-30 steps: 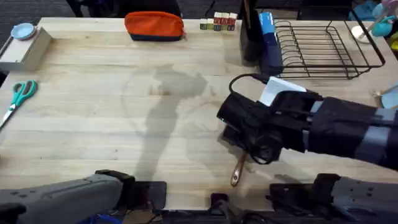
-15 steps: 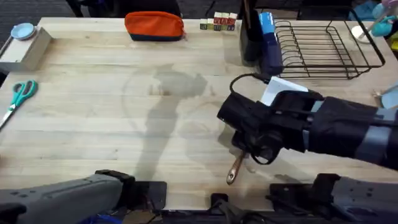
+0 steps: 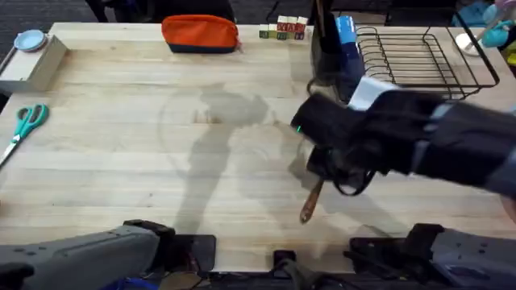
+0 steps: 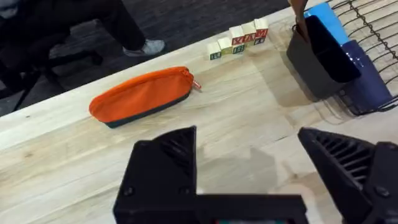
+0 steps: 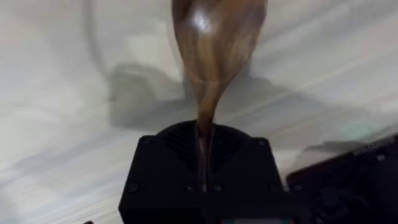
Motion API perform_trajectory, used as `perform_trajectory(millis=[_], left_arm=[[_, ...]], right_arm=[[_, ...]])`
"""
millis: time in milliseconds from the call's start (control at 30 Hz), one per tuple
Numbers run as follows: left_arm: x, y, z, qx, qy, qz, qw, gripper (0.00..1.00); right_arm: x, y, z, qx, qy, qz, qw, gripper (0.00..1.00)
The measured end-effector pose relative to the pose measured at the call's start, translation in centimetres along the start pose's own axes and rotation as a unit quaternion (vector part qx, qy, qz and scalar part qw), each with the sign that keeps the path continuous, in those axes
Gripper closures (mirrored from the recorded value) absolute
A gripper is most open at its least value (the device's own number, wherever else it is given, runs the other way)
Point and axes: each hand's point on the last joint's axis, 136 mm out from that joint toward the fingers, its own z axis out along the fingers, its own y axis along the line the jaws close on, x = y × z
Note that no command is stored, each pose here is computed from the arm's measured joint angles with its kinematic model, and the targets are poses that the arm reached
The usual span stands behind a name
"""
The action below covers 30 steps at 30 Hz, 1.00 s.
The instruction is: Pick up the spoon on the table one by one and put them onto the rack
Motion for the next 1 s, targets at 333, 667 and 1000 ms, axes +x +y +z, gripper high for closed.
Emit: perform_trajectory(millis=[333,667,1000], left_arm=[[0.0,0.0,0.0,0.000,0.000,0.000,1.000,0.007],[0.0,0.0,0.0,0.000,0.000,0.000,1.000,0.007],[0.0,0.0,0.0,0.000,0.000,0.000,1.000,0.007]], right_arm=[[-6.3,1.5,-3.7,-0.059,-0.043,-0.007,0.997,0.970],[-11.7,3.4,-8.4,-0.113,-0.103,-0.044,0.987,0.970],[-19.0,4.3,-12.0,-0.162,-0.208,-0.067,0.962,0.968]])
